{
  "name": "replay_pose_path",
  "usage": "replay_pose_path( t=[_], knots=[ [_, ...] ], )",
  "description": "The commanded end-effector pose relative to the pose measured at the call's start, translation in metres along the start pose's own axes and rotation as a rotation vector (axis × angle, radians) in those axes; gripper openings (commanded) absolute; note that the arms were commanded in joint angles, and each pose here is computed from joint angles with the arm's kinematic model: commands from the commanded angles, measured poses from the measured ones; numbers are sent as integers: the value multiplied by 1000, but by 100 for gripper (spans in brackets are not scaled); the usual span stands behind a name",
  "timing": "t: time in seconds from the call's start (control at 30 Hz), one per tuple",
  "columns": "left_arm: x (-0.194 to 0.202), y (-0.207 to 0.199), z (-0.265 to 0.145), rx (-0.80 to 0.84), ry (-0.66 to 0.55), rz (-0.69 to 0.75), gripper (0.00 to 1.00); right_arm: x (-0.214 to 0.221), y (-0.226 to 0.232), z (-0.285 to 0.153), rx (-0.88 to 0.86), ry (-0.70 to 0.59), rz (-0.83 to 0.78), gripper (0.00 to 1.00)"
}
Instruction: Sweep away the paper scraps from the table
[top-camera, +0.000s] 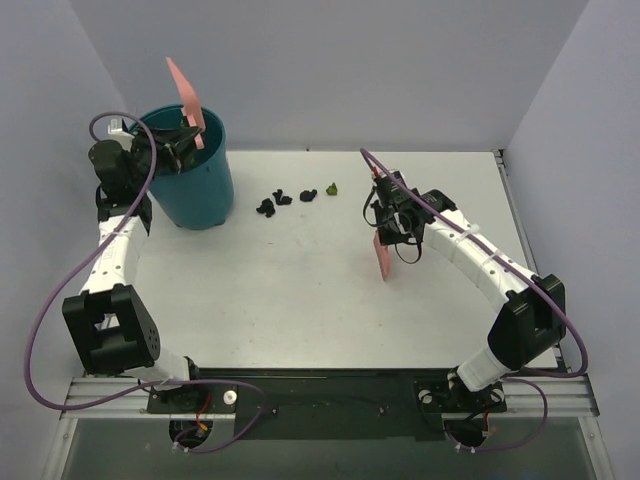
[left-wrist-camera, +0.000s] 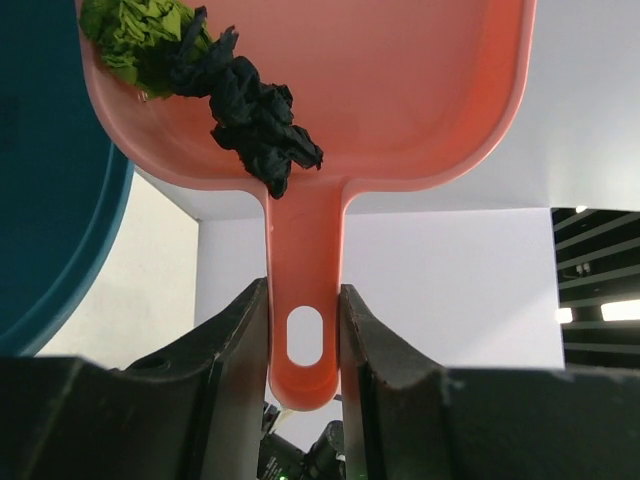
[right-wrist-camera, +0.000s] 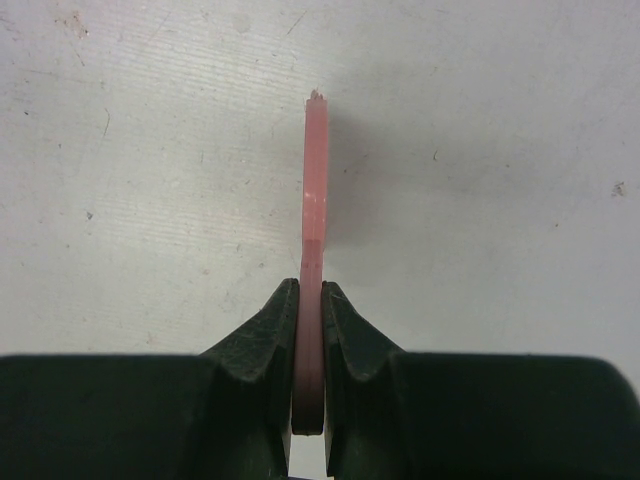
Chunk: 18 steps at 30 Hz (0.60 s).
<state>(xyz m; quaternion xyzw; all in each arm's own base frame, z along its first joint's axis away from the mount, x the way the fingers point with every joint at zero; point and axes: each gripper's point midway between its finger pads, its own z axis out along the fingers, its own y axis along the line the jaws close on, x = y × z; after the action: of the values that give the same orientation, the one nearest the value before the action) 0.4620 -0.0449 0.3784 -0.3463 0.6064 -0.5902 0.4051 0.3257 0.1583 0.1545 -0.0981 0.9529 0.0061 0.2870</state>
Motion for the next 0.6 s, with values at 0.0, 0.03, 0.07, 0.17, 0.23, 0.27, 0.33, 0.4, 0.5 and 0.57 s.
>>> replay_pose_path(
  t=[0.0, 0.03, 0.07, 0.17, 0.23, 0.27, 0.33, 0.4, 0.5, 0.57],
  knots=[
    [-2, -45, -19, 172, -18, -1, 0, -10, -1, -10, 30, -30, -1, 0],
    [-3, -47, -21, 181, -20, -15, 0, -10, -1, -9, 30, -28, -3, 0],
    [-5, -46, -22, 180, -26, -23, 0, -11, -1, -10, 31, -31, -4, 0],
    [-7, -50, -27, 201, -35, -54, 0, -11, 1, -11, 29, -35, -5, 0],
    [-9, -53, -30, 221, -37, -87, 0, -11, 3, -12, 31, -36, -12, 0],
    [-10, -52, -30, 224, -41, -99, 0, -12, 5, -13, 28, -37, -16, 0],
    [-12, -54, -33, 248, -47, -131, 0, -12, 4, -14, 34, -41, -19, 0],
    [-13, -56, -34, 272, -48, -163, 0, -12, 3, -14, 40, -39, -22, 0],
    [-14, -60, -37, 290, -50, -175, 0, -12, 3, -15, 46, -38, -30, 0],
    [-13, -61, -39, 299, -51, -186, 0, -13, 3, -16, 49, -41, -35, 0]
  ],
)
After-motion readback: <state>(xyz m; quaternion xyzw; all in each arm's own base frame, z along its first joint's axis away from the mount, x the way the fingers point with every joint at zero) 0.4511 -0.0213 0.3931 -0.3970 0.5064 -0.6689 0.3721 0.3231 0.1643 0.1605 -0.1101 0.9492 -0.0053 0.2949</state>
